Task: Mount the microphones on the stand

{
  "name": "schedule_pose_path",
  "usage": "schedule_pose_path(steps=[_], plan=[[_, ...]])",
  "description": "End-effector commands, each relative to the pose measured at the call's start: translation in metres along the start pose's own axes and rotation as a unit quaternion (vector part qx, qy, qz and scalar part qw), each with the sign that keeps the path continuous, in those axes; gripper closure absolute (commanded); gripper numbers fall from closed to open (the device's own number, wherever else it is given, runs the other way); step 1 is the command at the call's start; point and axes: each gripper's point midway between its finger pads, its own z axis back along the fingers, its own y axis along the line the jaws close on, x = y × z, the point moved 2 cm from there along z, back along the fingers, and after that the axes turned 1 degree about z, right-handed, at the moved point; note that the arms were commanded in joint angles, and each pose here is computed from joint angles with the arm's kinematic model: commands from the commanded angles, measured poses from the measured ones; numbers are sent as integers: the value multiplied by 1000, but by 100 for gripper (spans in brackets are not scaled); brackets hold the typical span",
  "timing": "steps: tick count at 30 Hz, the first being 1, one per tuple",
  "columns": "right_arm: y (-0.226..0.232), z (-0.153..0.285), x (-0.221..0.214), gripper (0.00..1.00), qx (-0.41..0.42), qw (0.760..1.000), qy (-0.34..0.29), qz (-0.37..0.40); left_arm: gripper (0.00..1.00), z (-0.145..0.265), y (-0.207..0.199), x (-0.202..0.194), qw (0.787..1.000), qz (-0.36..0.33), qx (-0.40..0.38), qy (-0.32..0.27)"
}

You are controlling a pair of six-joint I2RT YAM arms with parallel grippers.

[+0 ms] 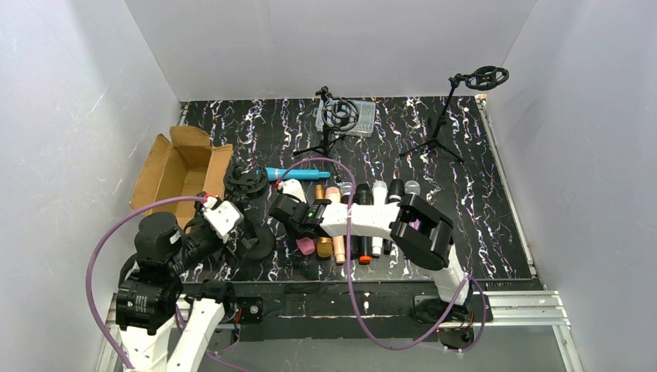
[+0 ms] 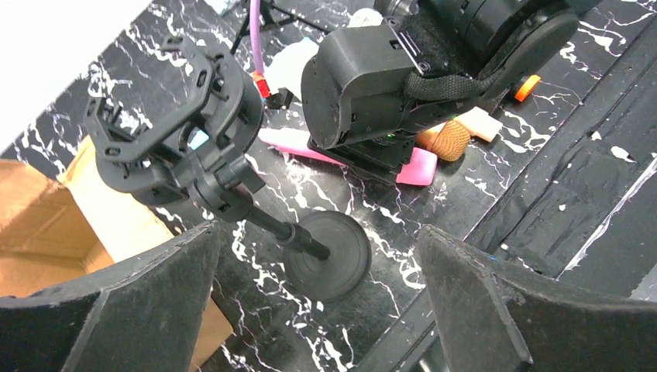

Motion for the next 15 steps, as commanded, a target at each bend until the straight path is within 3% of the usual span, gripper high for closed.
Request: schedule_pose_path(steps=[1, 9, 12, 15], plan=[[3, 58, 45, 65, 27, 996, -68, -45, 2, 8, -10, 17, 998, -50, -33, -35], [-11, 154, 59, 89, 83, 986, -117, -81, 2, 23, -18, 40, 982, -158, -47, -88], [-16, 198, 63, 92, 120, 980, -134, -90, 2, 26, -21, 47, 962, -240, -55, -114], [-14, 241, 72, 93, 172, 970, -144, -93, 2, 27, -19, 59, 929, -340, -57, -135]])
